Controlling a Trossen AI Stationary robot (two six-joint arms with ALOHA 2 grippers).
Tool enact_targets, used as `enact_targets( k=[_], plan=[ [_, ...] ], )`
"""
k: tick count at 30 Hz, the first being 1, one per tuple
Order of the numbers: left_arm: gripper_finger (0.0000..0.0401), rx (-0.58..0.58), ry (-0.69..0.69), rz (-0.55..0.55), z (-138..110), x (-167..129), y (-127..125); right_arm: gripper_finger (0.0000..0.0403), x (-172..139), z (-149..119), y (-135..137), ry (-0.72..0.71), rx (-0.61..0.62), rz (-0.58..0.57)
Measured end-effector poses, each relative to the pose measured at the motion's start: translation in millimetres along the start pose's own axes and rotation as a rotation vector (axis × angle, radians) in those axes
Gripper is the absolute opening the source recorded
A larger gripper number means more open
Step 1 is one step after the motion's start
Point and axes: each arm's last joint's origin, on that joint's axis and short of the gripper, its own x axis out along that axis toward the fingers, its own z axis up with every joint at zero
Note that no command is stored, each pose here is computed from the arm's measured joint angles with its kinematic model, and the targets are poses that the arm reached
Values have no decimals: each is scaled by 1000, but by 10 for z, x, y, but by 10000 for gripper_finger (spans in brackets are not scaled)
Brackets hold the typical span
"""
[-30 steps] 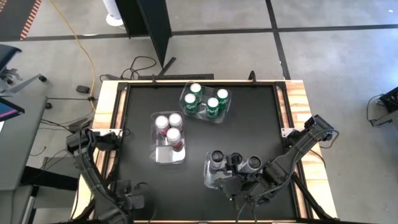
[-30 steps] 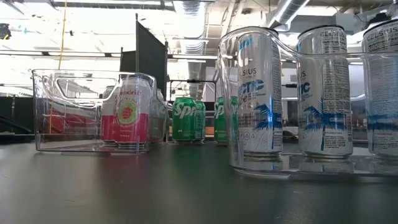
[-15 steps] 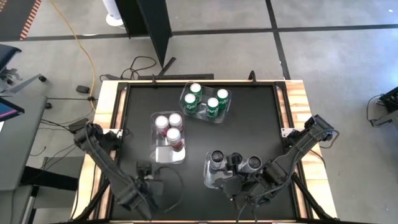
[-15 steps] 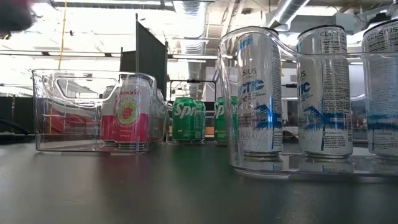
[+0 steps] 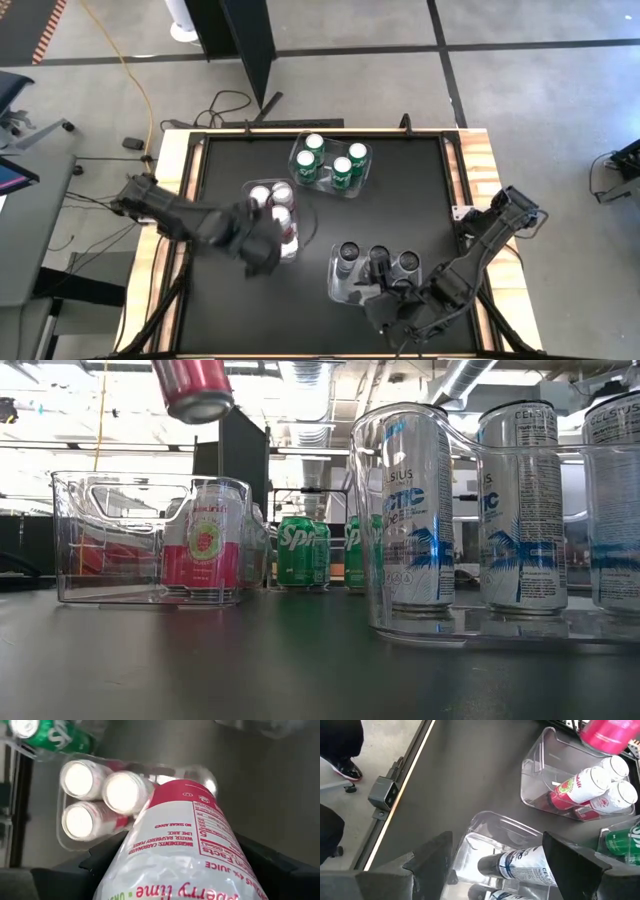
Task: Sort soda cans
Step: Put the pink soda can into the center transparent bin
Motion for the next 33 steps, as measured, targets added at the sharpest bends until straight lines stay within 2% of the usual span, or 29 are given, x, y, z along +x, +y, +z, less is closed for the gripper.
enact_targets(
  k=[3, 6, 12, 20, 25, 33],
  plan=[
    [302, -73, 41, -18, 115, 90, 199, 326, -13, -10, 21, 2, 15, 4],
    [302, -98, 97, -67, 183, 156, 361, 326, -32, -25, 47, 7, 27, 7],
    [302, -42, 124, -114, 202, 196, 413, 326, -85, -55, 124, 7, 33, 22],
    [302, 36, 307, -38, -50, 678, 276, 326, -121, -67, 174, -2, 26, 25],
    [302, 63, 386, -8, -219, 879, 296, 326, -116, -64, 167, -4, 40, 21],
    [302, -15, 322, -25, -399, 1177, 468, 326, -114, -61, 161, -9, 42, 9]
  ],
)
